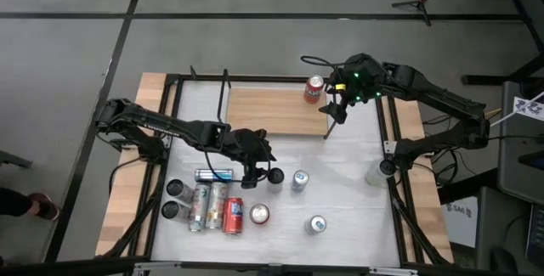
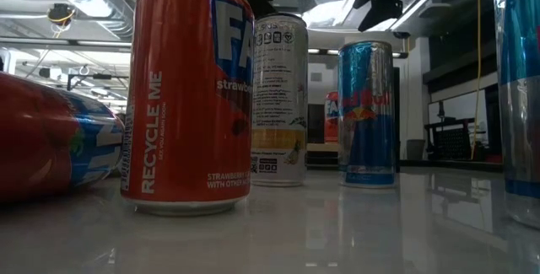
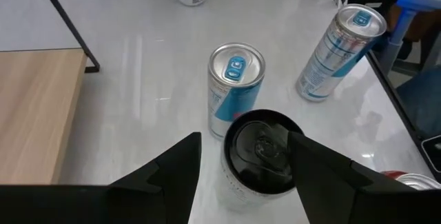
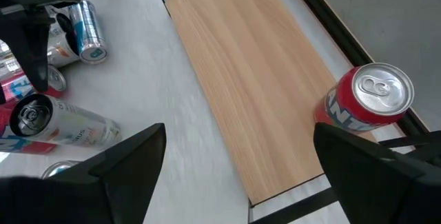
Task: Place canned beverage on shelf
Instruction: Put the top left white yellow soda can on the shelf
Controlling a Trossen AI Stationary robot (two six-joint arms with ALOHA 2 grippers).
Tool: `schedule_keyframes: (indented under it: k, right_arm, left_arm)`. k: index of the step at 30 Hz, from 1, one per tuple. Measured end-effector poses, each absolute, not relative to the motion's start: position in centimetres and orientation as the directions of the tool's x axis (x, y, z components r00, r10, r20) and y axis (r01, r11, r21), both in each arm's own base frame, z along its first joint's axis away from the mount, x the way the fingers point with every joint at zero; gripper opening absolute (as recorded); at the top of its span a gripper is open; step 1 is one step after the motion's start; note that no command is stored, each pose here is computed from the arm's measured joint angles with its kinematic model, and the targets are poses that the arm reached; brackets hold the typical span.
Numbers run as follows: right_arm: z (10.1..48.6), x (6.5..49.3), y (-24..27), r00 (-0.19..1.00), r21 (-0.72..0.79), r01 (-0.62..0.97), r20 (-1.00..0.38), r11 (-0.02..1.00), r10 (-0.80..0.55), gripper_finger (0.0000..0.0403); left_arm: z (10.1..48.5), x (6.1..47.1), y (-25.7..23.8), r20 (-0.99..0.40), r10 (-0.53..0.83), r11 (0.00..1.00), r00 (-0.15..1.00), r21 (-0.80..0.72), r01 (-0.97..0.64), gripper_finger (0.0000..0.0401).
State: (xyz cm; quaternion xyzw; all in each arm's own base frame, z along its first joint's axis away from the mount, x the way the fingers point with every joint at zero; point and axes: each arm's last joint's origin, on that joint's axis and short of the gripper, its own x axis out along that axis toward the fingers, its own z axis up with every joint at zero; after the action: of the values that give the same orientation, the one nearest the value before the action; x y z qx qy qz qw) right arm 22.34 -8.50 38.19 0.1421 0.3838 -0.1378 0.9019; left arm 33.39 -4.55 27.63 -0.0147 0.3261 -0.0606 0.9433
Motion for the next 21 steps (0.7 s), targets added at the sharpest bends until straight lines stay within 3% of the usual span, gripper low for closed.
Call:
schedule_keyframes:
  k: [4,15,21]
  right_arm:
    - [38.2,22.3,-8.5,0.667,0.150,0.358,-0.732,0.922,-0.140,0.0363]
    - [38.2,22.3,-8.5,0.667,0.150,0.357,-0.732,0.922,-0.140,0.0363]
    - [38.2,22.3,-8.5,0.667,0.150,0.358,-0.732,0.922,-0.140,0.0363]
  left_arm:
    - [27.6,33.3,-5.0,-0.613,-0.135,0.991,0.778,-0.065,0.120,0.0230]
    - [27.6,33.1,-6.4,-0.609,-0.059,0.993,0.791,0.049,0.111,0.0352]
    - [27.6,33.0,-7.3,-0.609,-0.066,0.991,0.791,0.051,0.121,0.0371]
